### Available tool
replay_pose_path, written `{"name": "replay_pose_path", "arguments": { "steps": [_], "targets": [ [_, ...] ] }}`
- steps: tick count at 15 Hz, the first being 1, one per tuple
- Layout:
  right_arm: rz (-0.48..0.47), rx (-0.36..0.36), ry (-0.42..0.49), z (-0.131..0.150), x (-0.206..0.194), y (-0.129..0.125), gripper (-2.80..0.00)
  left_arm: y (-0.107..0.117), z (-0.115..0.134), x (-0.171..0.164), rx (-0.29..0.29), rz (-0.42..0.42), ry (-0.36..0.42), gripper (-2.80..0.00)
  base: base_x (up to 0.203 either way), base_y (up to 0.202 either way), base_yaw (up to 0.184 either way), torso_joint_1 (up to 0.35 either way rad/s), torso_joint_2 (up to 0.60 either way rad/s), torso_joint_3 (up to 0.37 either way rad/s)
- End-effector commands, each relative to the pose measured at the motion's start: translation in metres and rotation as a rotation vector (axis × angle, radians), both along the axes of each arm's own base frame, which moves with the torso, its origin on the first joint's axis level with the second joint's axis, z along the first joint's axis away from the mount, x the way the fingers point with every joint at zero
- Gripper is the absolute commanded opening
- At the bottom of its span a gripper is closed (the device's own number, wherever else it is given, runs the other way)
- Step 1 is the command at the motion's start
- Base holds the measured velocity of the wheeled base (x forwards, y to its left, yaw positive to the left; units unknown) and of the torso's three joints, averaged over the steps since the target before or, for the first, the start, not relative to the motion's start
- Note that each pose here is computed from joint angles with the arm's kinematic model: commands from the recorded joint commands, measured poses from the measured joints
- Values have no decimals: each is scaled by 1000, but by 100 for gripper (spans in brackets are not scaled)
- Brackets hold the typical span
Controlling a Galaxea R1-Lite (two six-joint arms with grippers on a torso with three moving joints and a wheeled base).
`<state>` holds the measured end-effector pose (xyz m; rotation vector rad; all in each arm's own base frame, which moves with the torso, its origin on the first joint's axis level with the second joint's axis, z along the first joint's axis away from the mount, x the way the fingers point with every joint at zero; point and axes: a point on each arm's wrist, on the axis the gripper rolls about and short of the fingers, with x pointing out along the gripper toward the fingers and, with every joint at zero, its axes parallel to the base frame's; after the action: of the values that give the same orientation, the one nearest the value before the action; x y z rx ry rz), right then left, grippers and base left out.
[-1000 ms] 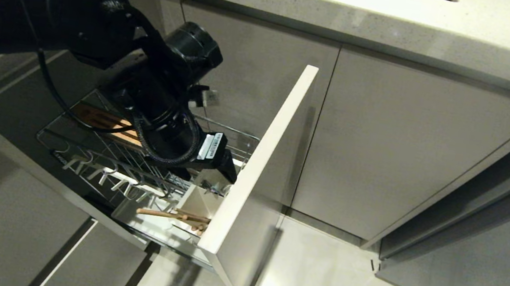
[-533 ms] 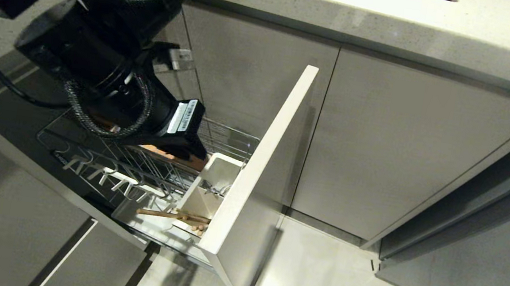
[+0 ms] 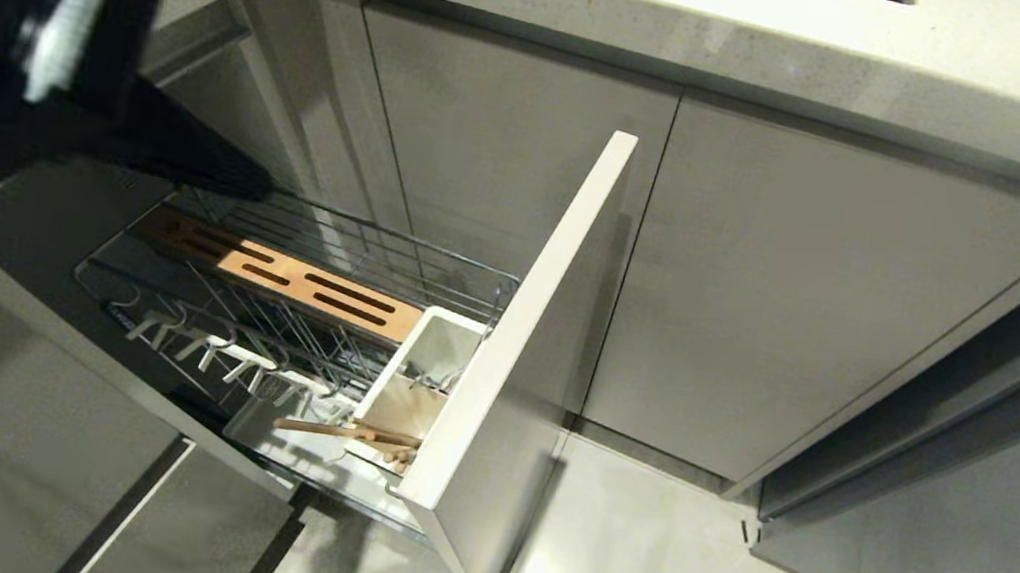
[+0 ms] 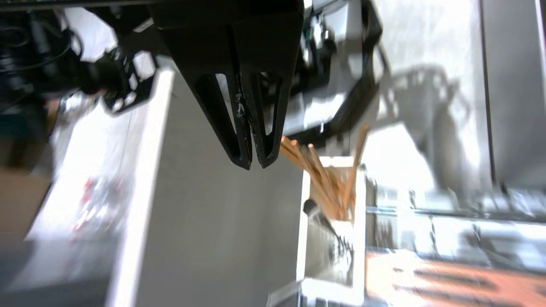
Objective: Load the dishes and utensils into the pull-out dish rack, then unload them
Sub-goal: Pick up the plate and place it in the cupboard
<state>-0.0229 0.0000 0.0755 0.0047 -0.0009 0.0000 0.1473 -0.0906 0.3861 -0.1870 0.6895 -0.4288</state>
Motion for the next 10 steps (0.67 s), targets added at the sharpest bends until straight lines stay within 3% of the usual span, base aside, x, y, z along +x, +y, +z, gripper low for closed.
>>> {"name": "replay_pose_path", "arguments": {
  "steps": [1, 4, 7, 8, 10],
  "targets": [
    [0, 0, 1, 0, 0, 0, -280, 27, 17, -32, -59, 51, -103, -280, 0, 0, 0, 0, 0, 0],
    [0, 0, 1, 0, 0, 0, -280, 54, 33, -45, -110, 207, -248, -280, 0, 0, 0, 0, 0, 0],
    [0, 0, 1, 0, 0, 0, -280, 77, 45, -48, -120, 421, -373, -280, 0, 0, 0, 0, 0, 0],
    [0, 0, 1, 0, 0, 0, -280, 83, 47, -47, -111, 492, -414, -280, 0, 0, 0, 0, 0, 0],
    [0, 0, 1, 0, 0, 0, -280, 92, 47, -33, -41, 661, -492, -280, 0, 0, 0, 0, 0, 0]
  ]
}}
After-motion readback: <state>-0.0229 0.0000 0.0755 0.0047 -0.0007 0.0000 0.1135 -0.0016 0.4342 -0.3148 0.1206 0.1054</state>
